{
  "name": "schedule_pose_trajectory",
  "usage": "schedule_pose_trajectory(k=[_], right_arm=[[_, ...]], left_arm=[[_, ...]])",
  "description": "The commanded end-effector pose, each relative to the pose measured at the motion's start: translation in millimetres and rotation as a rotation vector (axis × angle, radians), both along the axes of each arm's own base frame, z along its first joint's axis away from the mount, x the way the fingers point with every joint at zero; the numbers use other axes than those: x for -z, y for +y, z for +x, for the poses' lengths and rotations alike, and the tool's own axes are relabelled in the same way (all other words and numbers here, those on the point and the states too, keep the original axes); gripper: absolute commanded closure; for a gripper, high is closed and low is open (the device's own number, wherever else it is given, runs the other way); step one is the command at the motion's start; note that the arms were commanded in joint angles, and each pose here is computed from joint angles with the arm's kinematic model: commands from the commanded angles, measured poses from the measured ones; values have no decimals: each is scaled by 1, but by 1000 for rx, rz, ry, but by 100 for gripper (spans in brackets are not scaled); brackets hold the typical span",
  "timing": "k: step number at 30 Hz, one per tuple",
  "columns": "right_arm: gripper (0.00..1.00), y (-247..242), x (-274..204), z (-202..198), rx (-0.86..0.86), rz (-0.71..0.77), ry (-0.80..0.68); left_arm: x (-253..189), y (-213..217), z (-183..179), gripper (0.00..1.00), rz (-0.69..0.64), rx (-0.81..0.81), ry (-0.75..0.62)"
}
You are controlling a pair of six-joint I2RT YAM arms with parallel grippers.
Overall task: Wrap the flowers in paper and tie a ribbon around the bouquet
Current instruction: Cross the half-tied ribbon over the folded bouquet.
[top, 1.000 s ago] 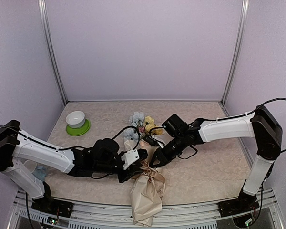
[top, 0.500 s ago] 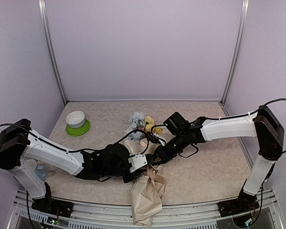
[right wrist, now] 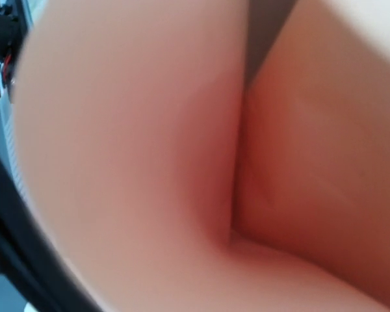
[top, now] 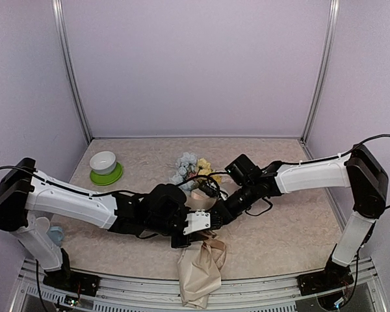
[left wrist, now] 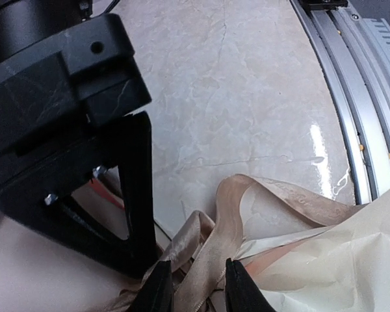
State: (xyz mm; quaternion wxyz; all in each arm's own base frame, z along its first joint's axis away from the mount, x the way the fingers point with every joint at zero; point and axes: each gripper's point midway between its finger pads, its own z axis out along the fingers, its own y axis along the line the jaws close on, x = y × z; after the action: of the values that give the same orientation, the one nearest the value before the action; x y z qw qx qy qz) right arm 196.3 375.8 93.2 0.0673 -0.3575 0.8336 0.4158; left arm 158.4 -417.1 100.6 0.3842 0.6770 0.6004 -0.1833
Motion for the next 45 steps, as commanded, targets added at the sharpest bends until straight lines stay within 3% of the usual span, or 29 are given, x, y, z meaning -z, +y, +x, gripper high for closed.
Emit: schedule_pose_trajectory(k=[1, 7, 20, 30, 36, 41, 45], right_arm=[[92, 1, 3, -3, -48, 37, 0], [91, 1, 2, -4, -70, 52, -3], [91, 3, 7, -4, -85, 55, 5], [91, 1, 4, -2, -67, 54, -7], [90, -2, 1, 2, -42, 42, -24], [88, -7, -11, 13, 4, 39, -75], [83, -13, -16, 17, 28, 22, -112]], left_arm=[[26, 6, -9, 74, 155, 77, 70], [36, 11, -10, 75, 245, 96, 110], [19, 13, 19, 72, 161, -26, 27], [18, 13, 31, 89, 155, -85, 2], [3, 9, 23, 75, 89, -53, 49], [-10, 19, 30, 71, 51, -66, 74], [1, 28, 32, 71, 129, -85, 88]])
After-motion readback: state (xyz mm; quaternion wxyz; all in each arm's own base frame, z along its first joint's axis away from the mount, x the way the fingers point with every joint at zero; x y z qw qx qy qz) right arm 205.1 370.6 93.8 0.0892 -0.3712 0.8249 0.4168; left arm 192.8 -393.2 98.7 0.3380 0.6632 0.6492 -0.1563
